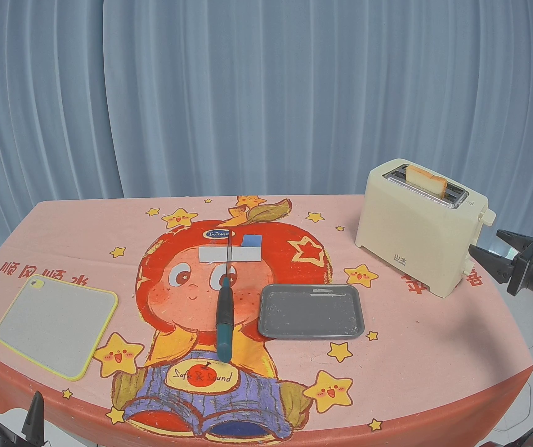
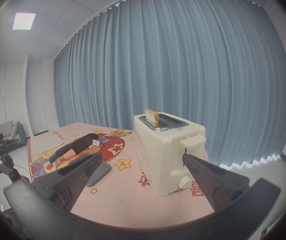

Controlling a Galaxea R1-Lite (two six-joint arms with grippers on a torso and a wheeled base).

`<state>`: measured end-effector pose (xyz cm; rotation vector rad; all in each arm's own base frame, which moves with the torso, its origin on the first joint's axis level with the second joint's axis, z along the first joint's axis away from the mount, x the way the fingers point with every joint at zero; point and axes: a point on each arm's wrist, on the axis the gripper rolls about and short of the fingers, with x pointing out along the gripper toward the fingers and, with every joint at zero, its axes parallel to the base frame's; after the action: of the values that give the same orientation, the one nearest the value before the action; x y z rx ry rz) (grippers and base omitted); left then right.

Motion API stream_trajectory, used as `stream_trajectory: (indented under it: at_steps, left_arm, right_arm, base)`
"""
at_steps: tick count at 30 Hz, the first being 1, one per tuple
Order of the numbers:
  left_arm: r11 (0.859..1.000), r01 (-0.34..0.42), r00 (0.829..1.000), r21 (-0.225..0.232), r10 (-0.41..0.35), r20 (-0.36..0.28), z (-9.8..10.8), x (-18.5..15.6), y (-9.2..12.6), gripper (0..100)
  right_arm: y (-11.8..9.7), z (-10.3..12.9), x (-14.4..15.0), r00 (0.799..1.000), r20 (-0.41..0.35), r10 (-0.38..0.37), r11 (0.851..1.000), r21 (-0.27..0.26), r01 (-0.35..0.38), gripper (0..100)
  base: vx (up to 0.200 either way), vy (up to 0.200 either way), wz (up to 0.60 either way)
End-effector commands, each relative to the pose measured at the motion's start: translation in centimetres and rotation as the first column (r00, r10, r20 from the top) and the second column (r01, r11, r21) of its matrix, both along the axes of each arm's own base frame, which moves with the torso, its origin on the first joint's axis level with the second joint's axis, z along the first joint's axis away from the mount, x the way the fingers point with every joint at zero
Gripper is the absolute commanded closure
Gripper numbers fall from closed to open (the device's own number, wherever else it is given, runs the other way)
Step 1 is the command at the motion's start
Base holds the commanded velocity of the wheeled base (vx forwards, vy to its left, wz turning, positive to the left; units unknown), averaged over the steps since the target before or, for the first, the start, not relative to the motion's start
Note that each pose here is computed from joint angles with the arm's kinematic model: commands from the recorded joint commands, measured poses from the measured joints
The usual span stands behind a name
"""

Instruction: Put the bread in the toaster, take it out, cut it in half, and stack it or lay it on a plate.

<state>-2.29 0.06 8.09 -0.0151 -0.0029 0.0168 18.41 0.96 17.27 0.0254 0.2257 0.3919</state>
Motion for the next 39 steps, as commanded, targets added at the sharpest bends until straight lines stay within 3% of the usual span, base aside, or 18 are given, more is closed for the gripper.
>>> stream_trajectory:
  at_steps: [1,7,14,24,25,39]
  left_arm:
    - [1.0,-0.002,1.0,0.0,0.002,-0.012,-0.5,0.1,0.0,0]
    - [1.0,0.001,1.0,0.0,-0.001,-0.012,-0.5,0.1,0.0,0]
    - [1.0,0.001,1.0,0.0,-0.001,-0.012,-0.5,0.1,0.0,0]
    - [1.0,0.001,1.0,0.0,-0.001,-0.012,-0.5,0.1,0.0,0]
    - [1.0,0.001,1.0,0.0,-0.001,-0.012,-0.5,0.1,0.0,0]
    - [1.0,0.001,1.0,0.0,-0.001,-0.012,-0.5,0.1,0.0,0]
  right_arm:
    - [-0.3,-0.6,-0.4,0.999,-0.028,-0.019,1.0,0.021,0.02,0]
    - [-0.4,-1.4,-0.8,0.996,-0.083,-0.041,0.996,0.072,0.047,0]
    - [-1.4,-2.3,0.2,0.988,-0.134,-0.082,0.993,0.075,0.093,0]
    - [-2.1,-1.4,0.8,0.989,-0.094,-0.116,0.989,0.078,0.124,0]
    - [-2.3,-1.3,0.8,0.988,-0.091,-0.123,0.988,0.079,0.13,100]
    - [-2.9,1.2,2.1,0.989,0.005,-0.149,0.986,0.08,0.148,100]
  base:
    - [0.0,0.0,0.0]
    - [0.0,0.0,0.0]
    - [0.0,0.0,0.0]
    - [0.0,0.0,0.0]
    - [0.0,0.0,0.0]
    - [0.0,0.0,0.0]
